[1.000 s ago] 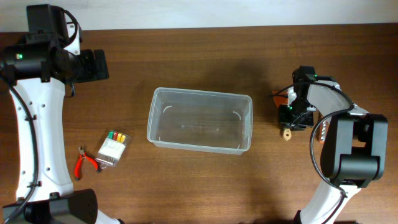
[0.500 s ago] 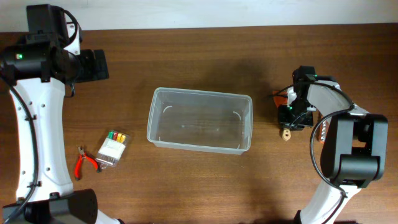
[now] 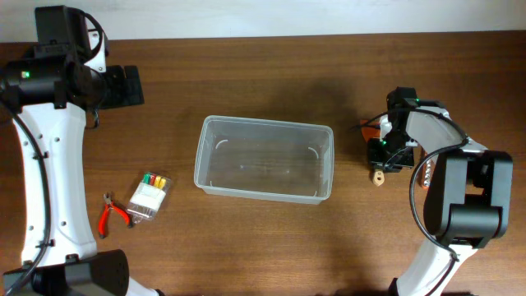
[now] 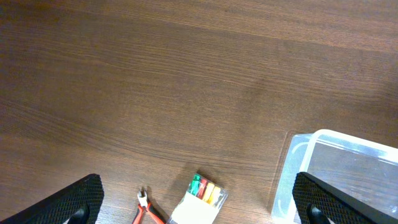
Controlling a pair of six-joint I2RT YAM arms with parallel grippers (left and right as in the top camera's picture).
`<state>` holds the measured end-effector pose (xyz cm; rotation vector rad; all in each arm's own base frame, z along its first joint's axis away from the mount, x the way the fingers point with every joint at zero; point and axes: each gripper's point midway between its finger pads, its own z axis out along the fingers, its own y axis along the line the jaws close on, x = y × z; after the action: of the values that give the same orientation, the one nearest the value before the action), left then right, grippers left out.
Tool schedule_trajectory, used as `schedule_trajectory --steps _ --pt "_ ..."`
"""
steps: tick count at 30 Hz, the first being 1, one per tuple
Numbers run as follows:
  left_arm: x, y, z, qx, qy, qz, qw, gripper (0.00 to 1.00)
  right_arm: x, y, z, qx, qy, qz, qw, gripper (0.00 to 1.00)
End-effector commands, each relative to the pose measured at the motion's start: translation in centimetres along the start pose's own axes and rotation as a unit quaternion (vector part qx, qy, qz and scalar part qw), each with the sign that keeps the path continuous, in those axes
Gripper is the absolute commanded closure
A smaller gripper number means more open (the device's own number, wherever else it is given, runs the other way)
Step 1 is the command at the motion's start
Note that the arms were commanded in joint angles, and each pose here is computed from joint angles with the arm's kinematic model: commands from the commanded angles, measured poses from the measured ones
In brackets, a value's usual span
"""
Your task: Pack container
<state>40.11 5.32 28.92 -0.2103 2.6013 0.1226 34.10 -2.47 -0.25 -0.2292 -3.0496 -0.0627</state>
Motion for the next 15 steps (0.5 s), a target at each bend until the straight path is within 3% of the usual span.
schedule_trajectory --steps 1,7,11,15 --pt "0.2 -0.1 0.4 0.005 0.006 0.000 1.000 0.01 -1.0 0.2 -1.4 -0.004 -0.015 0.000 1.000 0.96" --pt "0.2 -0.1 0.4 0.005 0.006 0.000 1.000 0.01 -4.3 1.4 -11.0 -0.007 -0.103 -0.039 0.994 0.96" --pt "0.1 -0.1 0.4 0.005 0.005 0.000 1.000 0.01 -4.4 5.2 -19.5 -0.003 -0.186 -0.146 0.972 0.96" --pt "0.1 -0.1 0.4 0.005 0.004 0.000 1.000 0.01 -2.6 10.1 -24.1 -0.001 -0.240 -0.257 0.936 0.96"
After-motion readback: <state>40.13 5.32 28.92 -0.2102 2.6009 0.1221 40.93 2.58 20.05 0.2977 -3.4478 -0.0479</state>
